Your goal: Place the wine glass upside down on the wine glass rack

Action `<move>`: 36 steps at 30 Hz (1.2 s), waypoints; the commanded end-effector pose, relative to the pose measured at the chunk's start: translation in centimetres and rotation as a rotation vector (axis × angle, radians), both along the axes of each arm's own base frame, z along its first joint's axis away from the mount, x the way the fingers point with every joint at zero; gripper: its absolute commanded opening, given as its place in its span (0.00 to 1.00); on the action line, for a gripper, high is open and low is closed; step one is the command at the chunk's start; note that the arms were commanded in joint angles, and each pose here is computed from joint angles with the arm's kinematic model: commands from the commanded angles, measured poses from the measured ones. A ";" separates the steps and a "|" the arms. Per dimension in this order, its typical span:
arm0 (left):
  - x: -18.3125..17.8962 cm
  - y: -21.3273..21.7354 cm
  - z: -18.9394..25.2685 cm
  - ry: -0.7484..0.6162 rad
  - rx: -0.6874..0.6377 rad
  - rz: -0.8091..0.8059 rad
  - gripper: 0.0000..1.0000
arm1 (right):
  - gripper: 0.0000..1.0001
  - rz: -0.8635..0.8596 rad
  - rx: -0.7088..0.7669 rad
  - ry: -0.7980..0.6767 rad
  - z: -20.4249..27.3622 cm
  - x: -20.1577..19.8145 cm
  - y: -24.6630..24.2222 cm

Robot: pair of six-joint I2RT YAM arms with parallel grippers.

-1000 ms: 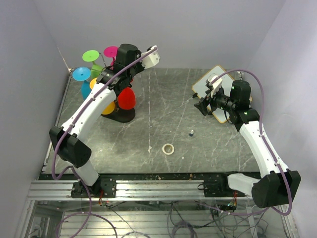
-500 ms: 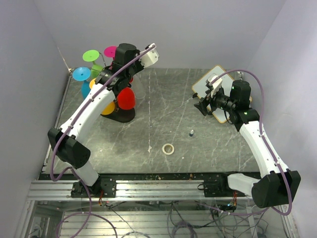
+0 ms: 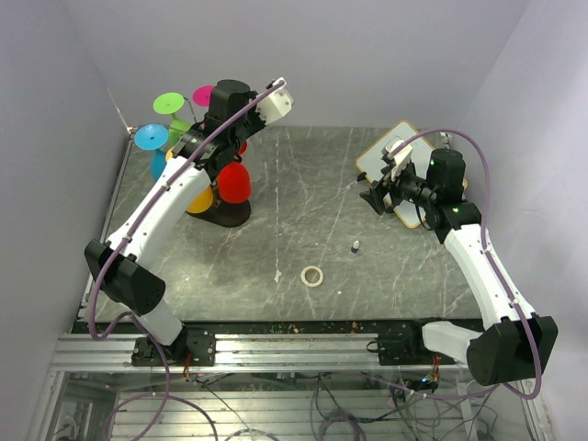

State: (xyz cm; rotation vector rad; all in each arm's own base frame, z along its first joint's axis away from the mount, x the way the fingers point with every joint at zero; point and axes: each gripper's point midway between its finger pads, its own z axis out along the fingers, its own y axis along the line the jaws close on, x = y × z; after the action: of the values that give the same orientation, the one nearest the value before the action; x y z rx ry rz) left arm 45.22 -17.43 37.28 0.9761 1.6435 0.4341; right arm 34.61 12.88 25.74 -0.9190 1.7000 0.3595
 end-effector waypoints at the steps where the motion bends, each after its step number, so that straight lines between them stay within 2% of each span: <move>1: -1.0 -0.4 0.8 -0.008 -0.036 -0.027 0.33 | 0.84 0.003 0.001 -0.017 0.1 0.2 0.2; 36: -1.9 0.1 0.3 0.044 -0.036 -0.021 0.34 | 0.84 0.002 -0.003 -0.011 -0.3 0.3 0.2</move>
State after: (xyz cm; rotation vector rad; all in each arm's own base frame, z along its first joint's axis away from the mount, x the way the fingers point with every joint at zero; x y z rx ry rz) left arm 44.40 -17.29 35.72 1.0099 1.6972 0.4097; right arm 34.61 12.87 25.73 -0.9188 1.7005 0.3593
